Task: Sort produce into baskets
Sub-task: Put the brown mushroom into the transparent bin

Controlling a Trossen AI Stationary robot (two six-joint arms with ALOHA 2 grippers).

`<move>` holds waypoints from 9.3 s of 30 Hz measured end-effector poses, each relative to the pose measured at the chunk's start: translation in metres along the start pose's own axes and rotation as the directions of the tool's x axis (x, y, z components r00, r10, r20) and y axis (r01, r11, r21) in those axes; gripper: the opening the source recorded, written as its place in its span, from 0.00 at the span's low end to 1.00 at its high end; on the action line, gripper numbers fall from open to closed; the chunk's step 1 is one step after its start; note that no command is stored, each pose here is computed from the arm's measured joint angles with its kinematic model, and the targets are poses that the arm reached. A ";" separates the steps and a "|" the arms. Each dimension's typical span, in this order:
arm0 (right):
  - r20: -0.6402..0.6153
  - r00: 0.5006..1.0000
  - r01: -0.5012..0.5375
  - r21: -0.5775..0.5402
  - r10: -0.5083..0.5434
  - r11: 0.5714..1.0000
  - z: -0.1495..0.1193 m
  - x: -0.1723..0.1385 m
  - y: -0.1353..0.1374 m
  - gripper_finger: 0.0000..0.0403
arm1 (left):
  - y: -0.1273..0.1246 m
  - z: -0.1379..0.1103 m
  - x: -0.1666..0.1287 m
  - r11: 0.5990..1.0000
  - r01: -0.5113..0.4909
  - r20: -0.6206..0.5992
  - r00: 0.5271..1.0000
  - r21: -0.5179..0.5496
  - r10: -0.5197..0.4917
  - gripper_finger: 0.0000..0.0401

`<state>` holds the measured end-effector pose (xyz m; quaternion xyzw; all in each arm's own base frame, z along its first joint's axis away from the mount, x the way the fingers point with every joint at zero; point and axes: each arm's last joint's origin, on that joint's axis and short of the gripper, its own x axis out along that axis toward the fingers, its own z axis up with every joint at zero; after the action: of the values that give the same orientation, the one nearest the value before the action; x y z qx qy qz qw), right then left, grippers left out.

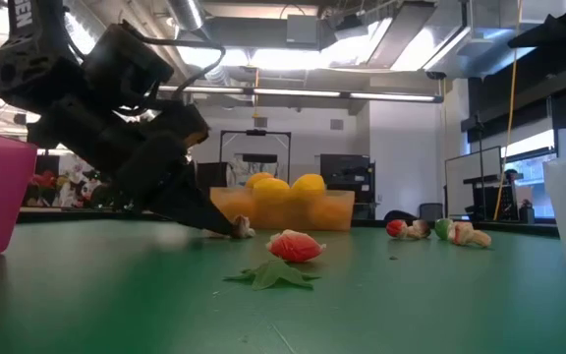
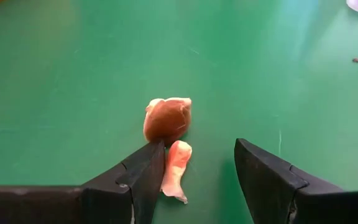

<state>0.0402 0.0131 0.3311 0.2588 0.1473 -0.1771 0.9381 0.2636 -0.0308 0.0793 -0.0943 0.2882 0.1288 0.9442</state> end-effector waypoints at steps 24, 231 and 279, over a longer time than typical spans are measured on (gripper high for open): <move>0.009 1.000 -0.004 0.022 0.004 1.000 0.000 0.000 0.001 0.93 | 0.005 -0.008 -0.001 0.989 -0.145 -0.020 0.989 -0.040 0.144 0.12; -0.029 0.999 -0.029 -0.129 0.025 0.991 0.000 0.000 0.003 0.93 | -0.038 0.059 -0.016 0.899 -0.240 0.214 0.919 -0.367 0.332 0.54; -0.049 0.998 -0.041 -0.114 0.036 0.993 -0.001 0.000 0.004 0.93 | -0.064 0.033 0.035 0.844 -0.206 0.220 0.910 -0.495 0.351 0.24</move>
<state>0.0417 0.0167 0.3323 0.2113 0.1743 -0.1440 0.9509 0.3278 -0.0762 0.0930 -0.2517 0.1121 0.3437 0.8977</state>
